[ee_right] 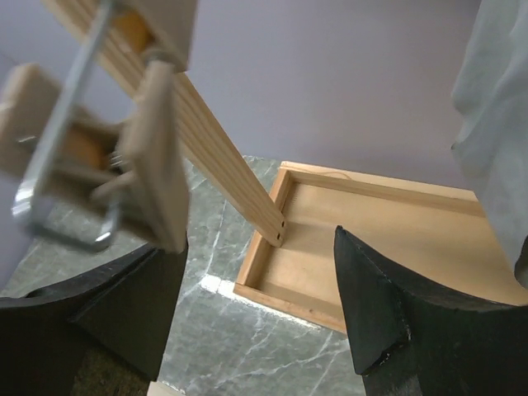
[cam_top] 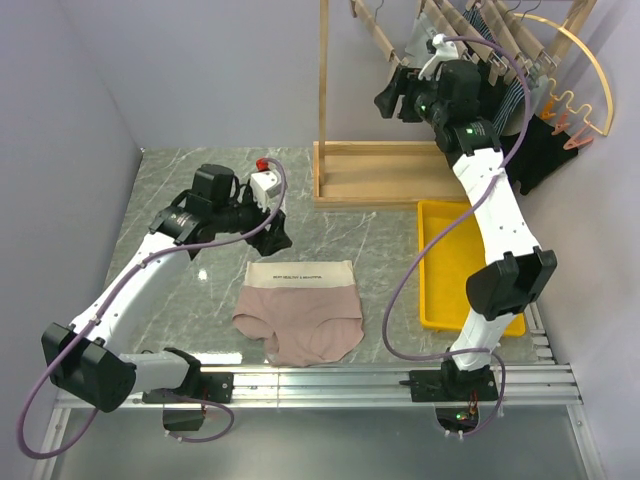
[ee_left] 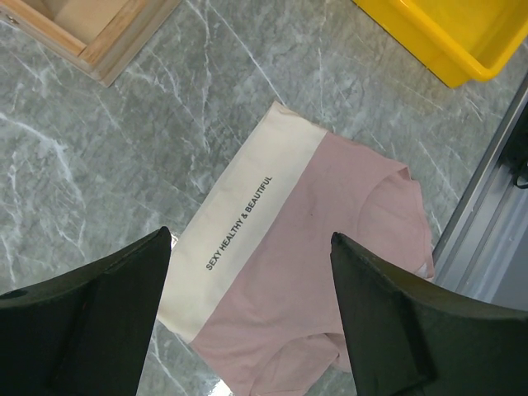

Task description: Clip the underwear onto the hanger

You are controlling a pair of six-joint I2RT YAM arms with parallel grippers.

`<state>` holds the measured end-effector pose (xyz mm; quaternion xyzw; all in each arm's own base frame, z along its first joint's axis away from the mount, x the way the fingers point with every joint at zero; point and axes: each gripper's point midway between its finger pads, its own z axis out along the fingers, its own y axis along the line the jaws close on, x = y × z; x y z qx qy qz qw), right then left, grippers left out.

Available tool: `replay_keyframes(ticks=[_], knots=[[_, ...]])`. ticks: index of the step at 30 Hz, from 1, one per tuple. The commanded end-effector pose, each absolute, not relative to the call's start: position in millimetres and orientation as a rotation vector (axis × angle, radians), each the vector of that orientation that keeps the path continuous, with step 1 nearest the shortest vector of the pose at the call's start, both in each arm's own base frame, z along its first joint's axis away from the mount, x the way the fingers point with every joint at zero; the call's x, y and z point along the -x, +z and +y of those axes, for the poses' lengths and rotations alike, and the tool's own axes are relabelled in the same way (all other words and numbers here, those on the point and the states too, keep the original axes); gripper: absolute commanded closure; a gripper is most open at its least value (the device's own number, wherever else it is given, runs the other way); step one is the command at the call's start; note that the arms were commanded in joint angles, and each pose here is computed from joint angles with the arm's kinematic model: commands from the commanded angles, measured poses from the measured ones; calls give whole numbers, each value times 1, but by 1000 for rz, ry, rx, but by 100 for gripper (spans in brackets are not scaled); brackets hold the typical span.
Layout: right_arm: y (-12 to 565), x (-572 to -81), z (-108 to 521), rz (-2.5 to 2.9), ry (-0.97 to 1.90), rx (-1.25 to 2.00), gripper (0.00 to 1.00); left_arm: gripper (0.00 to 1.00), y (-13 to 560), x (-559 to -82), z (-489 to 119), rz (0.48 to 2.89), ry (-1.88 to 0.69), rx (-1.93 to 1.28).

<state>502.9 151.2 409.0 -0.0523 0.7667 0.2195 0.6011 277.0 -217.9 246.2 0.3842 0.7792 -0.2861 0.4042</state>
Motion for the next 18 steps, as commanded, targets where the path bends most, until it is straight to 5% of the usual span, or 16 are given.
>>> replay_keyframes(ticks=[1,12,18], knots=[[469,-502,150,1598,570,91,21,16,268,-281,-220,1904,-742,-936],[497,-503,155,1472,613,117,26,16,253,-278,-212,1937,-743,-910],[499,-513,157,1452,606,121,57,16,253,-283,-212,1944,-737,-905]])
